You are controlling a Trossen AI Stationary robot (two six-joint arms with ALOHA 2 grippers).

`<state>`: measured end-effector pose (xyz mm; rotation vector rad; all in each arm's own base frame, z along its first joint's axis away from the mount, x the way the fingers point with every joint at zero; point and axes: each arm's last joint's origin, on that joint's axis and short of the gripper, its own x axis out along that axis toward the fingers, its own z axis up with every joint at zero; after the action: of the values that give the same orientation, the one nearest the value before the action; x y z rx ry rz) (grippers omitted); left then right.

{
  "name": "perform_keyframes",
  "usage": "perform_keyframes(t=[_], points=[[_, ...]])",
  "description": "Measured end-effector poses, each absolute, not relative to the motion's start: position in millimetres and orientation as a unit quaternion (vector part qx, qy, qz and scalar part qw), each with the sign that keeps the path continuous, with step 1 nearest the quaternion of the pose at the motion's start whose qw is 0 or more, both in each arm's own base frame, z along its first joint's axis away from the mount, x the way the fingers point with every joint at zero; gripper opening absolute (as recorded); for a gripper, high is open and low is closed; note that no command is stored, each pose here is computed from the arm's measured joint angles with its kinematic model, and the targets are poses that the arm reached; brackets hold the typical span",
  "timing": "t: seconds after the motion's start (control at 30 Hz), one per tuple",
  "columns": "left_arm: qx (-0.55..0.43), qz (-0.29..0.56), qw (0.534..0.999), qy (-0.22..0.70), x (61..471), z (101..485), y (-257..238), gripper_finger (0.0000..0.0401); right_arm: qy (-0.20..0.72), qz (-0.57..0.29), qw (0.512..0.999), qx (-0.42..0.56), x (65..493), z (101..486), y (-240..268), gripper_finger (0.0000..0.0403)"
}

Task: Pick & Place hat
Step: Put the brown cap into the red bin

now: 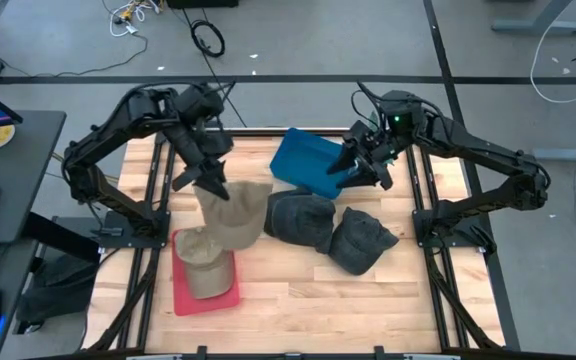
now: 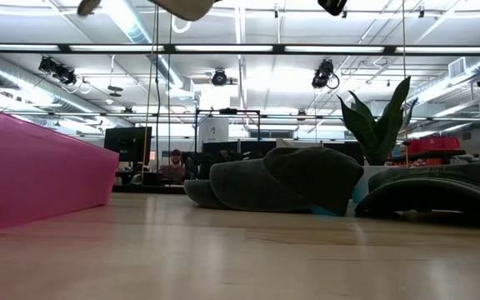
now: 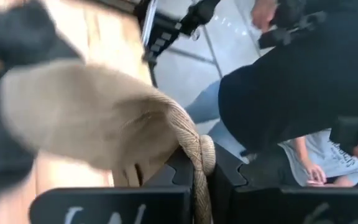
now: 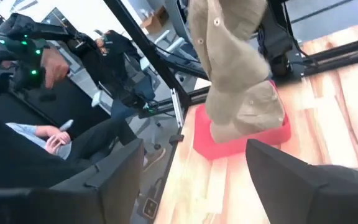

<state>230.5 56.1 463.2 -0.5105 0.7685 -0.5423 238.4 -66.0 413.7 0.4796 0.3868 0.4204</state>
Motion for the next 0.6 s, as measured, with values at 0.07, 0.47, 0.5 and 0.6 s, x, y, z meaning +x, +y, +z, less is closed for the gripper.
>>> perform_keyframes(t=[0.07,0.47,0.5,0.6], points=[[-0.258,-0.247,0.847,0.393,226,460,53,0.0019,0.193,0.205,0.931,0.233,238,413,-66,0.0279],[-0.268,-0.200,0.810,0.481,226,453,20,0.0019,0.211,0.211,0.930,0.216,237,408,-62,0.0257],[-0.266,-0.194,0.809,0.488,226,453,16,0.0019,0.211,0.208,0.931,0.212,237,408,-62,0.0255],[-0.266,-0.168,0.803,0.507,227,452,4,0.0019,0.212,0.192,0.936,0.206,237,407,-63,0.0252]])
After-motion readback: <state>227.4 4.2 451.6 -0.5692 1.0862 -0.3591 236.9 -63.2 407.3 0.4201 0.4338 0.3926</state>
